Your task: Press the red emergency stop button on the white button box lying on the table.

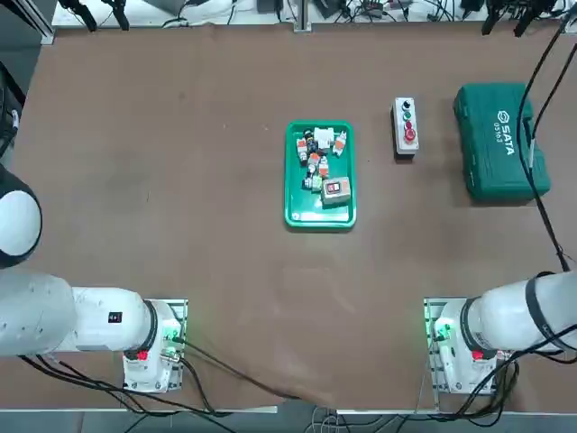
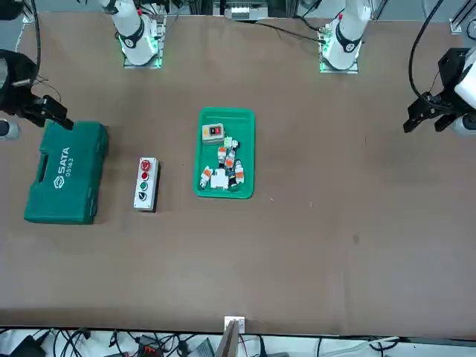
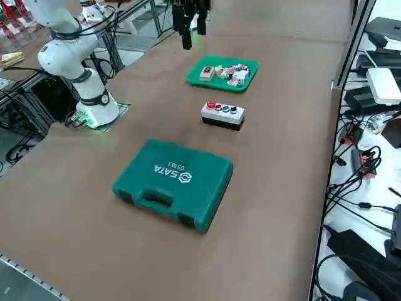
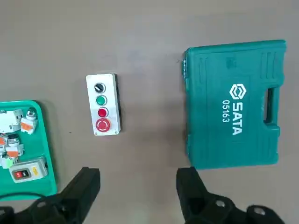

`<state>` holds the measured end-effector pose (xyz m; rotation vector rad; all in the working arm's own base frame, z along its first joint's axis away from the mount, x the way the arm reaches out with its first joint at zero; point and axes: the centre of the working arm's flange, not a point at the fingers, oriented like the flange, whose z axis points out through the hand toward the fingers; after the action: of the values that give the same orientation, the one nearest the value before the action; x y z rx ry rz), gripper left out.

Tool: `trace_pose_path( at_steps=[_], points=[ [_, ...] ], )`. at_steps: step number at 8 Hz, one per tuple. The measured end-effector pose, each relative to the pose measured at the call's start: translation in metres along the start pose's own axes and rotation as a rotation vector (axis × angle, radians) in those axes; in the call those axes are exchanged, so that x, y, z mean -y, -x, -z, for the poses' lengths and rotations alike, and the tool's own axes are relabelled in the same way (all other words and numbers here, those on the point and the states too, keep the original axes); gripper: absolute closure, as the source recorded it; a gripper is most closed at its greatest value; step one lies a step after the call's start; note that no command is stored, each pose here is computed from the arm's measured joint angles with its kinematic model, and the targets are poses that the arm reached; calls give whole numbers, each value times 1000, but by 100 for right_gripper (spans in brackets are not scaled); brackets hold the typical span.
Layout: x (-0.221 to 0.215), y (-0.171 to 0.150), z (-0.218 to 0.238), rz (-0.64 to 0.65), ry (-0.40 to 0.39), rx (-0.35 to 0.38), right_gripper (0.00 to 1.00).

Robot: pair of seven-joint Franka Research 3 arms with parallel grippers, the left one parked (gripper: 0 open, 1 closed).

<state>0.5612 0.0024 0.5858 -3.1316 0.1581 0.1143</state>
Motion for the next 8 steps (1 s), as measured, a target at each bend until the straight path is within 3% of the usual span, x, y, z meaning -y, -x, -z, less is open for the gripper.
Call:
trace_pose_path(
  at_steps=[5,8],
  points=[
    [7,-7,-17,8,6,37,98],
    [34,1,-20,58,15,68,99]
  ],
)
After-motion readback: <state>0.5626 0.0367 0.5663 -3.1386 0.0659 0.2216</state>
